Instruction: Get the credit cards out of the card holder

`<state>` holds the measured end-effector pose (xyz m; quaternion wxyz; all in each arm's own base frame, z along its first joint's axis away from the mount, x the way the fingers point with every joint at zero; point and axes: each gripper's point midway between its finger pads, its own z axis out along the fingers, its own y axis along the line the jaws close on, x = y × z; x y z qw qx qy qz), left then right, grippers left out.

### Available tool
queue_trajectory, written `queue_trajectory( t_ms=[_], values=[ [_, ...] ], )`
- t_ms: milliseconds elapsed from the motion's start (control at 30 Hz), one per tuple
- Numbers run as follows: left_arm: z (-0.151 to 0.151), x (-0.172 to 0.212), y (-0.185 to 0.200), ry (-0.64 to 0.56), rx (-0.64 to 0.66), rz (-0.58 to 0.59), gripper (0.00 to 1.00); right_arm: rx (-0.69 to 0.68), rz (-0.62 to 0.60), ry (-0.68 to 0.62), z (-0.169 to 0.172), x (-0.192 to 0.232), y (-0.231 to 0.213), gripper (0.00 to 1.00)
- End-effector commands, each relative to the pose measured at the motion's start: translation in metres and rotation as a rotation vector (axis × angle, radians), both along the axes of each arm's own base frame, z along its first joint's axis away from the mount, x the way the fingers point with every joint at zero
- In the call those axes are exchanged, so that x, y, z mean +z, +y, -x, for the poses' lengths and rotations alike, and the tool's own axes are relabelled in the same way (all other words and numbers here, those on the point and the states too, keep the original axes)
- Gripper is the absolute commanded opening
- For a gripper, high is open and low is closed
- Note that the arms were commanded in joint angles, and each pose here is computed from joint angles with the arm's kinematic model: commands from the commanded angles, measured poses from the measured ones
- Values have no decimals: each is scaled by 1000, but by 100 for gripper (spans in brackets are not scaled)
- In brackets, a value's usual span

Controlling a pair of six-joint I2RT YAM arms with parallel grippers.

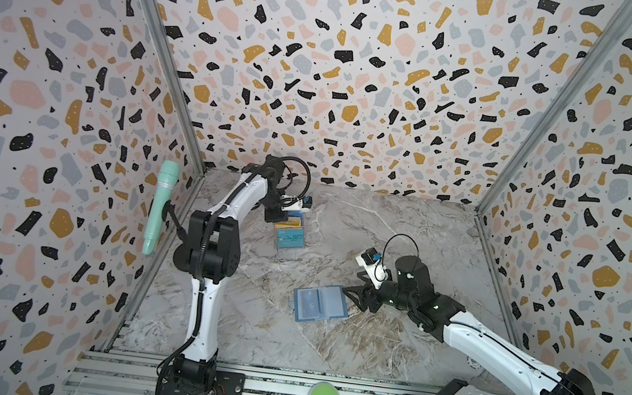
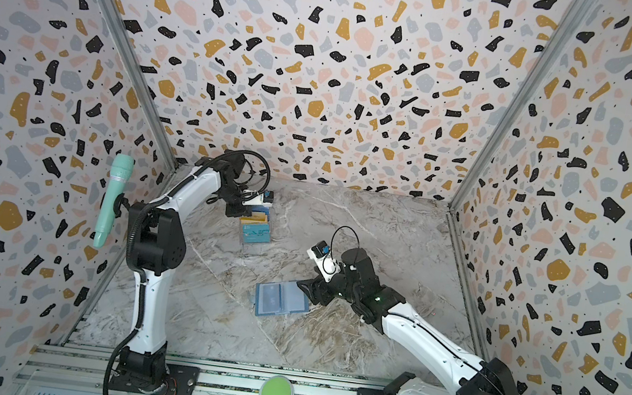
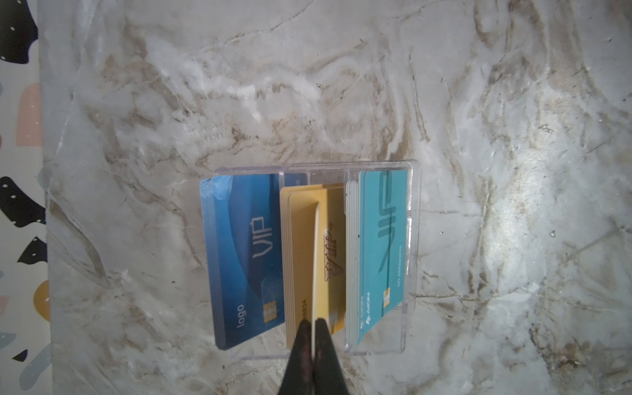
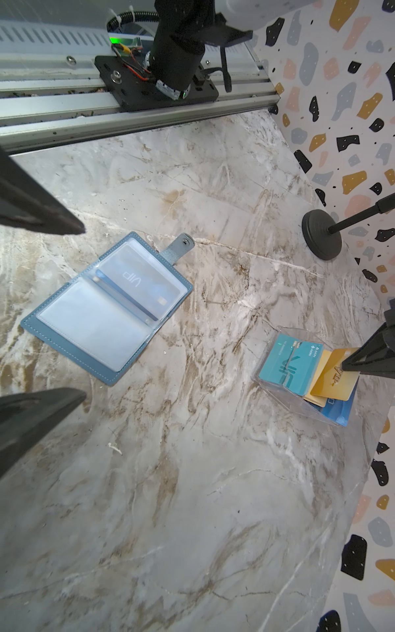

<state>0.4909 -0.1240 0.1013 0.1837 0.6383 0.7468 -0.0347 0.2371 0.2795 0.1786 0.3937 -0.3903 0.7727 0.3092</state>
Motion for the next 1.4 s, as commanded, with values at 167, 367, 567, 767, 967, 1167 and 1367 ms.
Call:
queue_trajectory(
  t_ms=[167,367,567,767,967,1167,1367],
  values=[
    [7,-32,-2,79,13,24,0,23,-13,-12,6,3,1,71],
    [8,-25,-8,78,18,61,0,29,-15,-15,7,9,2,71],
    [8,-27,-6,70,28,54,0,31,-19,-23,8,13,1,71],
    [6,-28,-7,66,36,59,0,28,-25,-27,10,13,-1,71],
    [5,-28,-6,60,43,56,0,29,-26,-32,10,14,-1,71],
    [4,-31,-5,61,51,53,0,30,-25,-32,10,13,-1,71],
    [1,-31,-3,47,70,46,0,27,-23,-33,10,13,-1,71]
  ],
)
